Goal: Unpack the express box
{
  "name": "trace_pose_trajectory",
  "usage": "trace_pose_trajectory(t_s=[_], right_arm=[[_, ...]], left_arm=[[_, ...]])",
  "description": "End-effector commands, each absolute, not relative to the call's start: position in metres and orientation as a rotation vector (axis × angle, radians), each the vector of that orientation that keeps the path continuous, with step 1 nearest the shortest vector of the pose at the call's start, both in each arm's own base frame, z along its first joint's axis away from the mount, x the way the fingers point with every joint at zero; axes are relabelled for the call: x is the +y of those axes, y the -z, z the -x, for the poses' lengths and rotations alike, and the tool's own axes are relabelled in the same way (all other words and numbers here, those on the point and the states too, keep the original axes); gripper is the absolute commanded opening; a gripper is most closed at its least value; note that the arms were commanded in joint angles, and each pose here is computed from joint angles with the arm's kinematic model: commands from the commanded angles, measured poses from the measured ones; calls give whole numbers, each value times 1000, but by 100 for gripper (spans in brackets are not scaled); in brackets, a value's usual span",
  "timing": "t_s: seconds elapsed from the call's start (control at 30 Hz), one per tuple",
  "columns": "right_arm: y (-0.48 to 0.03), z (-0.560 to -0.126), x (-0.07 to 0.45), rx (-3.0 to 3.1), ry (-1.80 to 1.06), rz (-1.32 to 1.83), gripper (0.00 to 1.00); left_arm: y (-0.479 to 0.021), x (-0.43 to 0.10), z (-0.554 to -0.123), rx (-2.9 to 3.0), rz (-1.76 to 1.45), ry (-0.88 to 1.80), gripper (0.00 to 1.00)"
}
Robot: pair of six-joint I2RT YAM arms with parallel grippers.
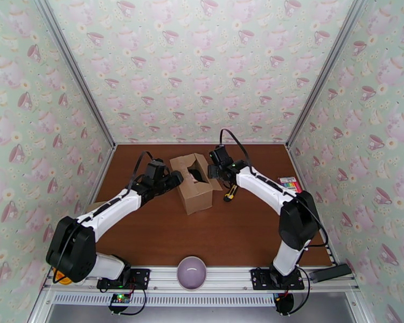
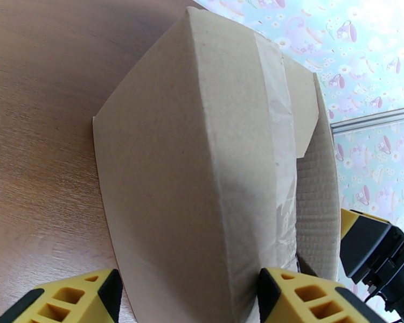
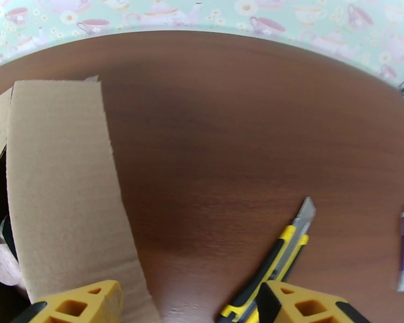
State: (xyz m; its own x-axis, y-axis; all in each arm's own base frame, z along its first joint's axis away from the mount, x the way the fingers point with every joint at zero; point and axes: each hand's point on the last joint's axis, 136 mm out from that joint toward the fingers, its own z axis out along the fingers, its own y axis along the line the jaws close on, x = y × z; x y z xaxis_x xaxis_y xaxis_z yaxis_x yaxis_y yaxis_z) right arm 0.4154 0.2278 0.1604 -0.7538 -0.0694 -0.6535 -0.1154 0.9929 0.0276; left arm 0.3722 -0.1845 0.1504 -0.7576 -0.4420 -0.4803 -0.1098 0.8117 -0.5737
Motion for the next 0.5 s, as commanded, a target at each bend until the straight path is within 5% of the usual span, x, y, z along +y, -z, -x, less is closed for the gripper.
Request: trace_pose_trajectory(t_s=[0.0,0.47], right_arm=[[-120,-400,247,2526,-193,146,70],[-97,-381,263,2552,-299,97,70]], left_arm=[[-72,-155,-324,2673,476,451,71],[-66,-164,-324,2693,453,443,71]])
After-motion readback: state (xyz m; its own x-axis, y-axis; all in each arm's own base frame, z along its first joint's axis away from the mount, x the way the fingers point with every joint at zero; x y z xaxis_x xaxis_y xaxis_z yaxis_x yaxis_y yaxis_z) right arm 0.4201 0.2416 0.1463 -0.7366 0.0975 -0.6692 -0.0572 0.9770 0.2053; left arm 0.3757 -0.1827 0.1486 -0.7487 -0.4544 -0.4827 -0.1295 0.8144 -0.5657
